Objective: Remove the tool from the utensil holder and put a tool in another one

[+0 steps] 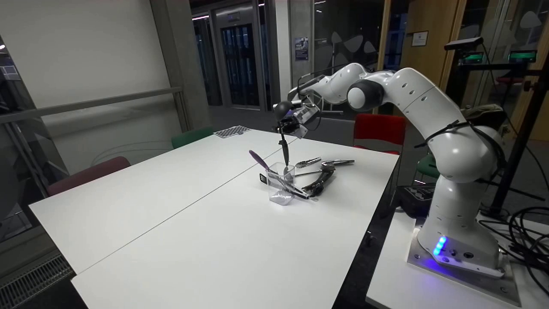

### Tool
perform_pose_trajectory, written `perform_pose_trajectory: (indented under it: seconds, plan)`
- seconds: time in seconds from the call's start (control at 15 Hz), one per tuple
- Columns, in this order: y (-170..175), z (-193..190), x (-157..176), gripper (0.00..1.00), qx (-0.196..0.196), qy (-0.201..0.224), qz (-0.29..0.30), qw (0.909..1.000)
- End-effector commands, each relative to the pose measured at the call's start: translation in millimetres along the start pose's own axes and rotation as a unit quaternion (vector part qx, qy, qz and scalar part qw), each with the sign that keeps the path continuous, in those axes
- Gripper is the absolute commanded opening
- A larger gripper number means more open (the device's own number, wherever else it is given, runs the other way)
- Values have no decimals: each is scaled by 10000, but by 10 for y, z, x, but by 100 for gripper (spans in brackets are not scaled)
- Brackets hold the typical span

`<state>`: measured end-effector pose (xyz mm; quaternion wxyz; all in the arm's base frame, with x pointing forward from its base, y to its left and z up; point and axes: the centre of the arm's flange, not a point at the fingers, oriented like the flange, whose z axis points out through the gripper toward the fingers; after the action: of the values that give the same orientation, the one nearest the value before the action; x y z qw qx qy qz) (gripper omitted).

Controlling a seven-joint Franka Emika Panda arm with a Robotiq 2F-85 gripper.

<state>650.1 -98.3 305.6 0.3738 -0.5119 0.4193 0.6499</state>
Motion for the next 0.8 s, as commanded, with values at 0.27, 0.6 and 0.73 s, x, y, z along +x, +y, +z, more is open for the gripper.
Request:
perform_pose_trajectory:
  seconds: [0.27, 0.6, 0.73]
  plan:
    - [-324, -239, 58, 2, -98, -52, 159, 9998]
    - [-415, -436, 237, 2, -105, -150, 214, 9996]
    - [-423, -485, 296, 2, -136, -155, 212, 9996]
